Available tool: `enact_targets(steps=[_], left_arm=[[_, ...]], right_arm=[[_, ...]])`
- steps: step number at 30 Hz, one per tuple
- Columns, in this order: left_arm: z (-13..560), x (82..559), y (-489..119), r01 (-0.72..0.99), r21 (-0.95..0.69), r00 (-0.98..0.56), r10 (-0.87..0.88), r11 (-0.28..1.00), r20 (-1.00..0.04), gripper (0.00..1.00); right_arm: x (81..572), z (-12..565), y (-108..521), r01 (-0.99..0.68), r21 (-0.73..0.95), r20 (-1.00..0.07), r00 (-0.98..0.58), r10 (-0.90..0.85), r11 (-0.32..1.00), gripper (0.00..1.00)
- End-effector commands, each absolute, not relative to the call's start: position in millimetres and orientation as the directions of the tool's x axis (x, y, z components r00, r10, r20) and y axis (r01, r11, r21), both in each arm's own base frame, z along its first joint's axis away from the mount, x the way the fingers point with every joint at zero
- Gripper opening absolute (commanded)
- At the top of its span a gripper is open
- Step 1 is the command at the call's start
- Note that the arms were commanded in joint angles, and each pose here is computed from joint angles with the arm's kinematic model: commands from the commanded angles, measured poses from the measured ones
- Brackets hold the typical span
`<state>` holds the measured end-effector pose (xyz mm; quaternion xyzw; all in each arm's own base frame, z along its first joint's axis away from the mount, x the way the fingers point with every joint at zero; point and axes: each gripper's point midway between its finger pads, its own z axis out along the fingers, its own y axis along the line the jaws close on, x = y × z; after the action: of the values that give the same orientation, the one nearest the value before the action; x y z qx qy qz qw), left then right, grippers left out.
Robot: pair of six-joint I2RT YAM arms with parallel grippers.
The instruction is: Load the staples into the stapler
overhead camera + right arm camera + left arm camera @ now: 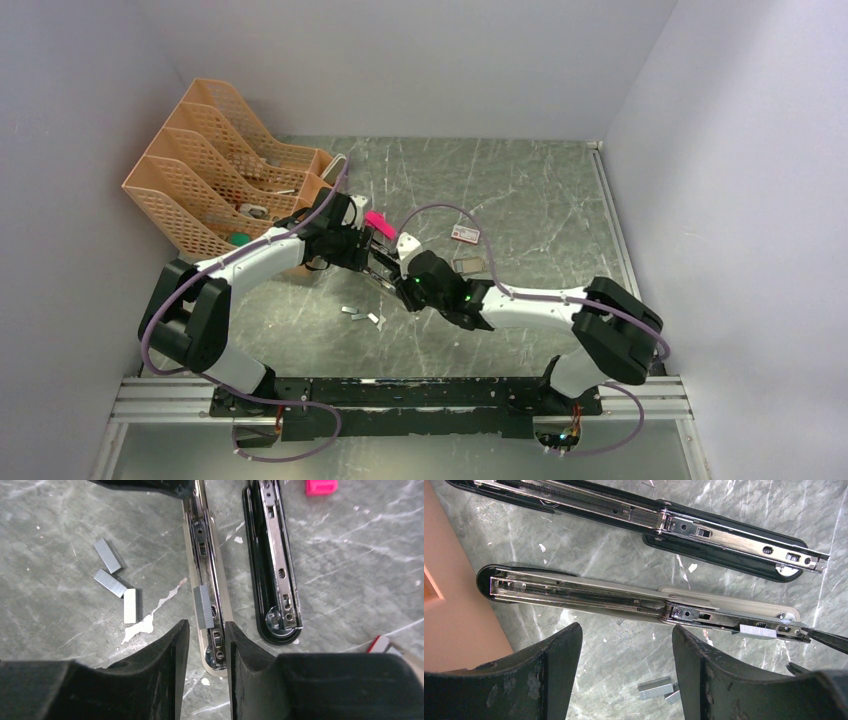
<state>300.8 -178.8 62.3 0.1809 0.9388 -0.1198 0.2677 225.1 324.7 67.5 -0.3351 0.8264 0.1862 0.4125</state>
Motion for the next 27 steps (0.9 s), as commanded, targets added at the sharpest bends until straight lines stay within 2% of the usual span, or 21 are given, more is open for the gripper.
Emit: enact_targets(steps=[1, 6, 10, 19, 27], left_arm=[[63, 302, -178, 0.41, -0.108, -0.777, 0.286, 0.905, -0.56, 0.71], [63, 302, -178, 0.41, -0.107, -0.777, 0.285, 0.906, -0.561, 0.71], [64, 302, -178, 0.411, -0.106, -0.776, 0.287, 0.905, -0.561, 0.71], [63, 302, -177, 0.409, -0.102, -0.777, 0.288, 0.907, -0.56, 0.71], [64, 302, -177, 0.41, -0.102, -0.775, 0.287, 0.907, -0.563, 0.72]], right_arm=[[231, 97, 331, -0.743, -0.047, -0.88, -0.284, -0.38, 0.667, 0.36], [233, 111, 332, -0.728, -0.228, -0.904, -0.089, -0.418, 0.646, 0.42], [229, 107, 331, -0.737, -0.33, -0.894, 0.044, -0.445, 0.59, 0.42], [216, 93, 320, -0.689, -0.583, -0.799, 0.388, -0.46, 0.431, 0.42], [214, 84, 333, -0.715, -0.586, -0.791, 0.403, -0.46, 0.382, 0.44]])
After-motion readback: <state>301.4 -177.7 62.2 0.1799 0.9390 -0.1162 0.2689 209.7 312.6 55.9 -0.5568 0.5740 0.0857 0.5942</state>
